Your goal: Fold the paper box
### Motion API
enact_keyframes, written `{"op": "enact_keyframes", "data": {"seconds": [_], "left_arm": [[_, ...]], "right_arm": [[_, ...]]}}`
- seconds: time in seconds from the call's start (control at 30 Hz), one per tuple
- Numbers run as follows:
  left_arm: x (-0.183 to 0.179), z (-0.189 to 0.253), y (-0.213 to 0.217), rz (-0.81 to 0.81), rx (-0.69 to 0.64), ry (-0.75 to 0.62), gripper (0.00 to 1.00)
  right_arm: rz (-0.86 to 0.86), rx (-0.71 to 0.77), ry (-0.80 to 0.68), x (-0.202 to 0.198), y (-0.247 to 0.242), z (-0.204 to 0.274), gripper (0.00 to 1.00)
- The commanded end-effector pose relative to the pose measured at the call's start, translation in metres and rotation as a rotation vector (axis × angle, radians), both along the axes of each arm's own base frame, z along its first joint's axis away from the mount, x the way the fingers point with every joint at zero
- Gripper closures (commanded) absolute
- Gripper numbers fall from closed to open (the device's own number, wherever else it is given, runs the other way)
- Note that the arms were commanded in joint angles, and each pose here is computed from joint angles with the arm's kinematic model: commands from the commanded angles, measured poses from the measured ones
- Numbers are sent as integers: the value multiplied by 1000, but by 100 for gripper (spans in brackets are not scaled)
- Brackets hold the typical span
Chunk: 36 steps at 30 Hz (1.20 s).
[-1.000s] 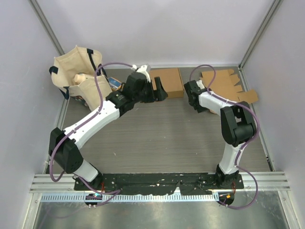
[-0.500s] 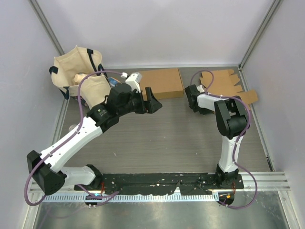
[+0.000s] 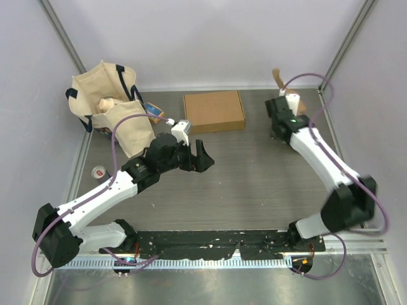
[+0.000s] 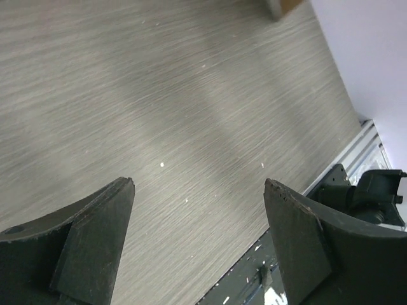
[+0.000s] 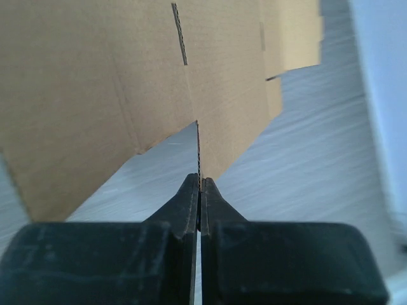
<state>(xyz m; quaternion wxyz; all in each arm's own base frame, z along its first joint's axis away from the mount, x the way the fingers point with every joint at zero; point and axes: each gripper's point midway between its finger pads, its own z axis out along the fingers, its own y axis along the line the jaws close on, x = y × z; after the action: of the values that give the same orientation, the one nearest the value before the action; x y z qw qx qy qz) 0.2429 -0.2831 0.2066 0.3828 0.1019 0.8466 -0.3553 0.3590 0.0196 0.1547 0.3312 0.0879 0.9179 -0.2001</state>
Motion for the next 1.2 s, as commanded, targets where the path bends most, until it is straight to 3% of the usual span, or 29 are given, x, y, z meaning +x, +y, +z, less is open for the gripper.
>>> {"op": "enact_keyframes", "data": {"seconds": [0.0, 0.13, 0.27, 0.37, 0.5, 0.63, 0.77, 0.97, 1.07, 1.1, 1.17], "left_arm": [[-6, 59, -18, -100, -133, -302, 12], [-7, 80, -19, -127, -149, -485, 10], [-2, 107, -10, -101, -101, -647, 9], [8, 132, 2, -66, 28, -816, 9], [2, 150, 0, -166, 152, -970, 7], [10, 137, -8, -260, 285, -984, 7], [3, 137, -28, -347, 243, -986, 7], [26, 114, -41, -331, 338, -954, 11], [42, 114, -36, -248, 390, -959, 16], [49, 113, -35, -223, 411, -967, 29], [56, 110, -28, -183, 459, -968, 45]], "right_arm": [[-13, 667, -235, -25, 83, 81, 98], [-163, 1164, -255, -40, 136, 122, 98], [-203, 1400, -178, -54, 172, 150, 98], [-192, 1483, -161, -62, 185, 172, 98], [-187, 1556, -115, -71, 198, 185, 98], [-191, 1632, -77, -80, 206, 191, 98], [-217, 1677, -72, -84, 209, 193, 98], [-192, 1731, -64, -93, 216, 210, 98], [-187, 1757, -65, -97, 217, 215, 98], [-182, 1768, -68, -99, 217, 217, 98], [-155, 1777, -86, -100, 216, 220, 98]]}}
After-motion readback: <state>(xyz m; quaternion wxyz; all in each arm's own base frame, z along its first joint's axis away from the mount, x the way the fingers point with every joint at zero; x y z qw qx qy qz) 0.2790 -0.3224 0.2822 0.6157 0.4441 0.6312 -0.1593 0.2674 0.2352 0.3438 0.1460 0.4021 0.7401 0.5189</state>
